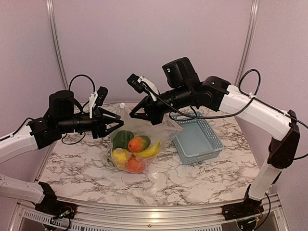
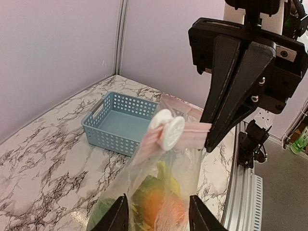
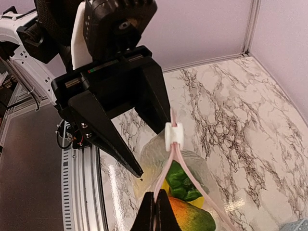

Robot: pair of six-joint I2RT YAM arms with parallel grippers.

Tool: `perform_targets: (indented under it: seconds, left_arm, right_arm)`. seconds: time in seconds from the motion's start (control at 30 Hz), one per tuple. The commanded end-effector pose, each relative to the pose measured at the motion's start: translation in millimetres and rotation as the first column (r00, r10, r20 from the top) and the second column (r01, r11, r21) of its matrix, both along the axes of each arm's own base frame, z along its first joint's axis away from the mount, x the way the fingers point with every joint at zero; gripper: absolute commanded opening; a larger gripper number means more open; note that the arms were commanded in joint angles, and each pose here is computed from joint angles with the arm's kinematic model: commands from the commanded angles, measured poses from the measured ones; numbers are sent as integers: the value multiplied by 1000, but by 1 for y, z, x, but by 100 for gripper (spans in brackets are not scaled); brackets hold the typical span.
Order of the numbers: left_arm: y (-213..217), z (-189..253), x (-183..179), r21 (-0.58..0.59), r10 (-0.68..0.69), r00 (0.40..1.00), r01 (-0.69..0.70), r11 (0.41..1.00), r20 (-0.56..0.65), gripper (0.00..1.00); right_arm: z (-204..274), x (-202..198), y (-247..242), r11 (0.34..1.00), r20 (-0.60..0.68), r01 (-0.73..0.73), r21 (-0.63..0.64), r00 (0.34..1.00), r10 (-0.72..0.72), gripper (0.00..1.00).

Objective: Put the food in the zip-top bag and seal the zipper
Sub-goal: Pass from the right arm to the left

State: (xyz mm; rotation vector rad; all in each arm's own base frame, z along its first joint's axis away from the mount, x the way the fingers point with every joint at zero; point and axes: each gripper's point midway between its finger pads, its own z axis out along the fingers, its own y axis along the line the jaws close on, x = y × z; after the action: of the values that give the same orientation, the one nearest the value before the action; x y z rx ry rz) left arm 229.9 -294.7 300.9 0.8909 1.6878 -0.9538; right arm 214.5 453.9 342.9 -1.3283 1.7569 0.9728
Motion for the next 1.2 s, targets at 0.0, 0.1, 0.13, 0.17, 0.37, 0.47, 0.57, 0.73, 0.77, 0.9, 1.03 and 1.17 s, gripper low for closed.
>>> perform_targets:
  seconds: [0.0,0.1,0.13,0.17,0.37,0.47,0.57,0.73,0.77,0.9,1.03,1.17]
  left_arm:
    - [-10,23,1,-61,-38,997,42,997,65,43]
    - [-16,29,2,-90,-63,995,70,993,71,39]
    - [-18,30,1,-96,-74,995,80,992,72,36]
    - [-20,30,2,-99,-81,994,87,991,70,34]
    - [-23,37,12,-155,-71,996,79,985,52,24]
    - [-22,44,16,-183,-72,996,81,980,55,24]
    - [-23,48,13,-203,-102,994,110,973,48,23]
    - [-25,40,11,-184,-134,991,135,974,19,12]
    - [-25,39,10,-182,-137,991,137,974,15,11]
    - [-25,38,9,-182,-140,990,139,973,9,3]
    - [-21,42,8,-183,-122,992,124,975,19,0]
    - [-17,48,4,-155,-116,993,119,981,33,0]
  right_arm:
    - [21,-2,1,999,-1,-11,51,1000,12,0]
    - [17,-3,-1,999,-11,-8,40,1000,8,0]
    - [16,-4,-2,999,-12,-6,38,1000,6,0]
    - [16,-4,-4,999,-12,-2,37,1000,2,0]
    - [9,-6,-10,999,-33,20,25,999,-19,0]
    - [8,-7,-13,999,-36,30,28,999,-29,0]
    - [8,-4,-16,998,-27,50,23,998,-50,0]
    - [6,-1,-19,998,-21,68,16,997,-68,0]
    - [5,-1,-19,998,-22,69,13,997,-69,0]
    - [1,-1,-20,996,-46,83,11,996,-83,0]
    - [-1,7,-26,991,-21,131,-20,991,-131,7]
    - [21,13,-29,989,55,147,-4,988,-147,30]
